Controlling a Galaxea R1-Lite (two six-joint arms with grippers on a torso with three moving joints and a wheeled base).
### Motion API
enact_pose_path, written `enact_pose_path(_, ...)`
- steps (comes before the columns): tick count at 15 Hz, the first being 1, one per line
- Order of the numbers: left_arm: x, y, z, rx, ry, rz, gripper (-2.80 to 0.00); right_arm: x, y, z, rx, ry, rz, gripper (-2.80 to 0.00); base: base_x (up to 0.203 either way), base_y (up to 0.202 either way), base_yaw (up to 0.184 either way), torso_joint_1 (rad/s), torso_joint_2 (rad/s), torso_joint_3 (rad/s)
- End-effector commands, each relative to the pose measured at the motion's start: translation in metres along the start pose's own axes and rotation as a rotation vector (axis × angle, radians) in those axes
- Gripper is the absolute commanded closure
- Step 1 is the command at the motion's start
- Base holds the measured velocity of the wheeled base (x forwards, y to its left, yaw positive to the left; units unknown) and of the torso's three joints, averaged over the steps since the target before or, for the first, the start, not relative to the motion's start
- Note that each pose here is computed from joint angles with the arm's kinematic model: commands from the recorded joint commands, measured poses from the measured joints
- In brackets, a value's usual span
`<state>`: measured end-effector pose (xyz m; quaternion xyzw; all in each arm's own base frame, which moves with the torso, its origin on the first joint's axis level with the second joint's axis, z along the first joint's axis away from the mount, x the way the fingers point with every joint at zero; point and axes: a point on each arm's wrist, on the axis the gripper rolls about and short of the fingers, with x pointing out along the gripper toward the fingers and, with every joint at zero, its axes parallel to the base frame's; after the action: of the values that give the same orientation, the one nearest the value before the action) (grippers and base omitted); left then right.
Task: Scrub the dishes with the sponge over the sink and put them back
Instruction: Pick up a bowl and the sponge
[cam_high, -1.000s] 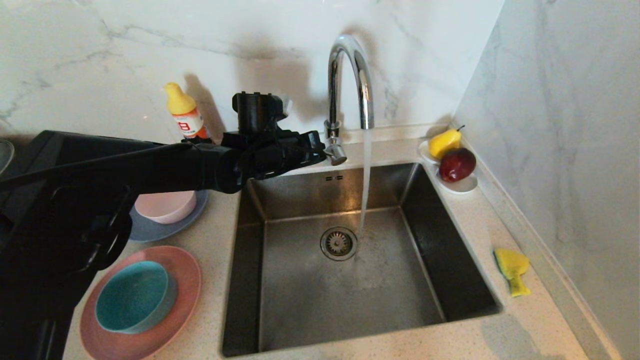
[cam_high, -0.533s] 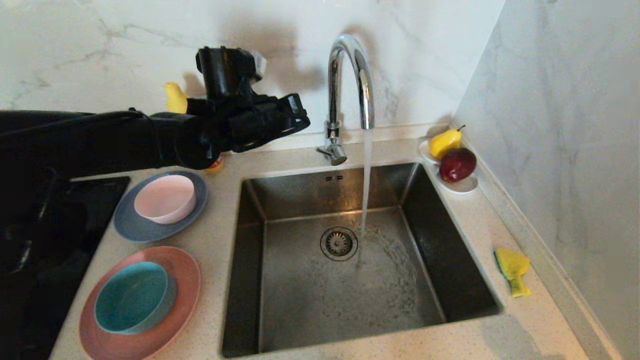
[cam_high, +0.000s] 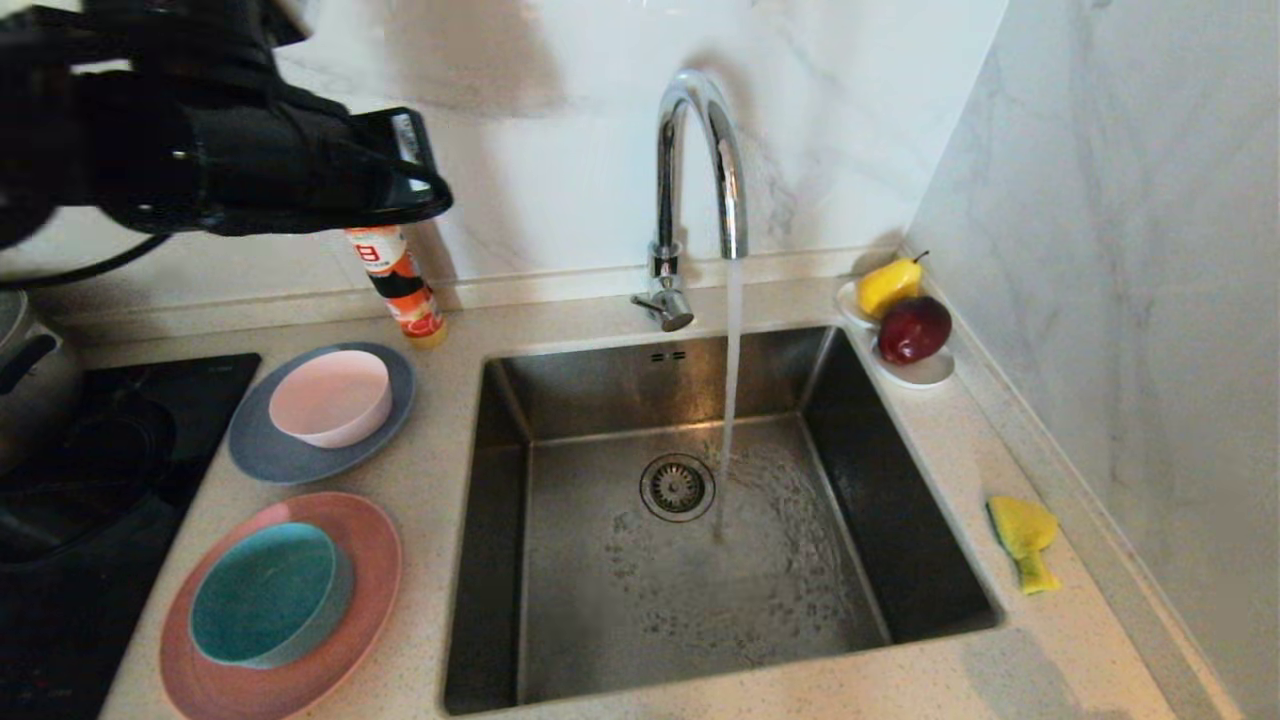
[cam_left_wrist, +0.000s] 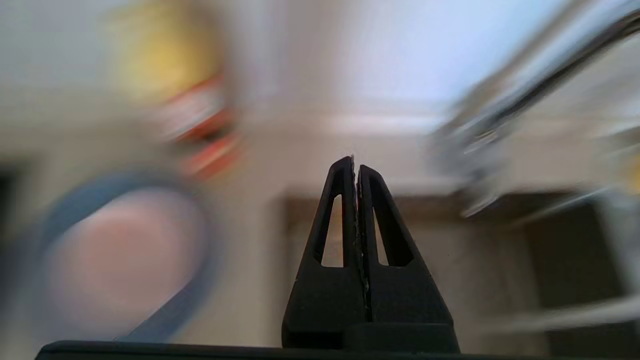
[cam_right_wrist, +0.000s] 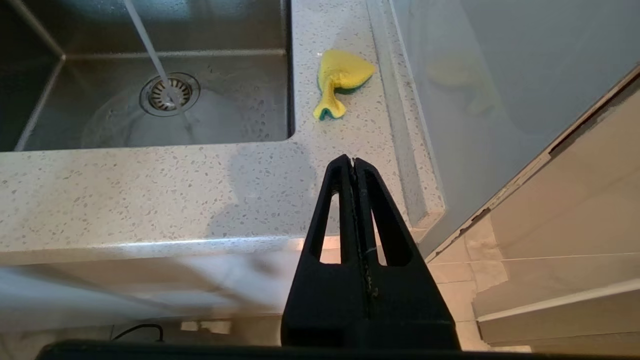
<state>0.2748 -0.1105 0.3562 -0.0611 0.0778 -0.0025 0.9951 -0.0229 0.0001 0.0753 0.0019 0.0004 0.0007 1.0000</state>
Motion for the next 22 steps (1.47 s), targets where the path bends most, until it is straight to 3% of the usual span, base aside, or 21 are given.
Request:
enact_pose_path(1,-0.063,0.025,0.009,0.005,0.016,0.024,0.0,0.0,0.0,0.0,0.001,0.001,0.002,0.0,0.0,0.0,0.0,0.0,0.0,0.0)
enact_pose_path(3,-0.101,0.045,-0.009,0.009,0.065,0.062,0.0,0.0,0.0,0.0,0.001,0.001,0.002,0.0,0.0,0.0,0.0,0.0,0.0,0.0)
enact_pose_path(7,-0.16,0.079,-0.042,-0.006,0.053,0.205,0.0,0.0,0.0,0.0,0.001,0.0,0.002,0.0,0.0,0.0,0.0,0.0,0.0,0.0)
enact_pose_path(11,-0.212,0.112,-0.08,-0.073,-0.013,0.328,0.0,0.0,0.0,0.0,0.001,0.001,0.002,0.0,0.0,0.0,0.0,0.0,0.0,0.0)
enact_pose_path(14,-0.253,0.137,-0.128,-0.121,-0.076,0.456,0.0,0.0,0.0,0.0,0.001,-0.001,0.002,0.0,0.0,0.0,0.0,0.0,0.0,0.0)
enact_pose_path(17,-0.292,0.149,-0.18,-0.151,-0.174,0.582,0.0,0.0,0.0,0.0,0.001,0.0,0.002,0.0,0.0,0.0,0.0,0.0,0.0,0.0)
enact_pose_path(19,-0.305,0.151,-0.215,-0.111,-0.215,0.641,0.0,0.0,0.0,0.0,0.001,-0.001,0.002,0.0,0.0,0.0,0.0,0.0,0.0,0.0)
enact_pose_path(20,-0.308,0.152,-0.235,-0.073,-0.218,0.633,0.0,0.0,0.0,0.0,0.001,0.001,0.002,0.0,0.0,0.0,0.0,0.0,0.0,0.0)
enact_pose_path(22,-0.291,0.153,-0.273,0.02,-0.12,0.539,0.0,0.0,0.0,0.0,0.001,-0.001,0.002,0.0,0.0,0.0,0.0,0.0,0.0,0.0)
